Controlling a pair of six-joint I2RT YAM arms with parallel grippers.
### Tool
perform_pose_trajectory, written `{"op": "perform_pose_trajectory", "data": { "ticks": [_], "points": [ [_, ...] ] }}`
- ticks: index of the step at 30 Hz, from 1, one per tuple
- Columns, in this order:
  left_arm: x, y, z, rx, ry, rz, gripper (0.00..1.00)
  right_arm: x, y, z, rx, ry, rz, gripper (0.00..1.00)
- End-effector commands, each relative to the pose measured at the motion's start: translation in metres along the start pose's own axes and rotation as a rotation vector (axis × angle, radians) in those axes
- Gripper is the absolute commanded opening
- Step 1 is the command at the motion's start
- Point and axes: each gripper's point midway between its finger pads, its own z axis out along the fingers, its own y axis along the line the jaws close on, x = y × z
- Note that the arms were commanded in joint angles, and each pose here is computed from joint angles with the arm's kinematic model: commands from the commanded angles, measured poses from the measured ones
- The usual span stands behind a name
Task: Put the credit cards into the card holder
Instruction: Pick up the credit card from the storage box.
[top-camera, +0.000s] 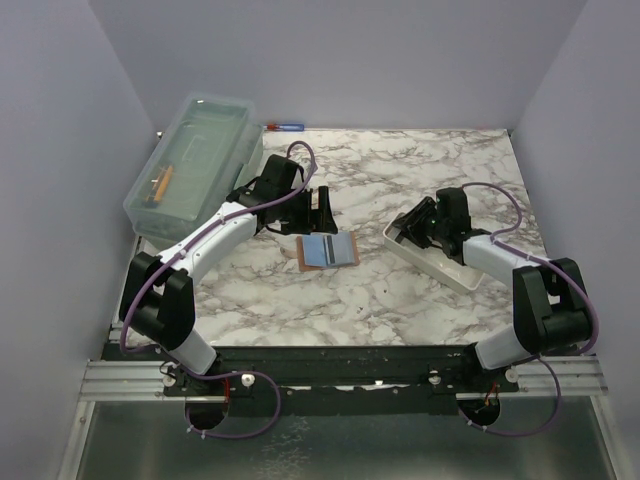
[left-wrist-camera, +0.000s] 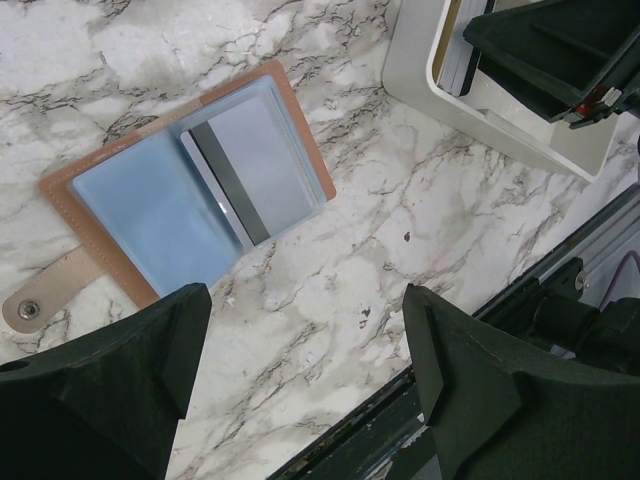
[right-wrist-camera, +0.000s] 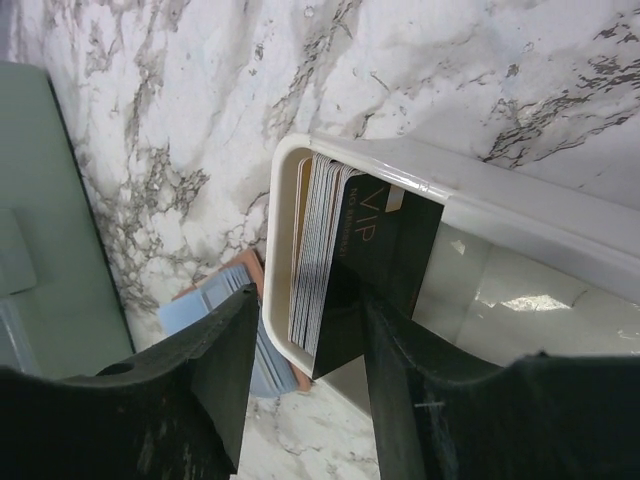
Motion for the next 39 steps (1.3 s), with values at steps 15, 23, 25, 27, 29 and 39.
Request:
{"op": "perform_pose_trajectory", "data": {
  "ticks": [15, 23, 25, 27, 29, 39],
  "points": [
    [0.003, -0.005, 0.000, 0.032, 0.005, 0.014, 0.84, -0.002, 0.010, -0.003, -0.037, 0.001, 0.020, 0.12],
    [0.004, -0.003, 0.003, 0.023, 0.009, 0.011, 0.84, -0.003, 0.007, -0.017, 0.007, 0.001, 0.005, 0.00],
    [0.003, 0.000, 0.004, 0.013, 0.006, 0.006, 0.84, -0.003, 0.005, -0.021, 0.023, 0.004, -0.003, 0.00],
    [0.003, 0.003, 0.005, 0.000, 0.005, -0.002, 0.84, -0.003, 0.005, -0.026, 0.027, 0.007, -0.023, 0.00],
    [0.002, 0.008, 0.006, -0.019, 0.002, -0.014, 0.84, -0.003, 0.006, -0.032, 0.024, 0.008, -0.060, 0.00],
    [0.026, 0.057, 0.027, -0.172, 0.094, -0.102, 0.85, -0.004, 0.066, -0.045, -0.212, 0.135, -0.475, 0.00]
  ]
}}
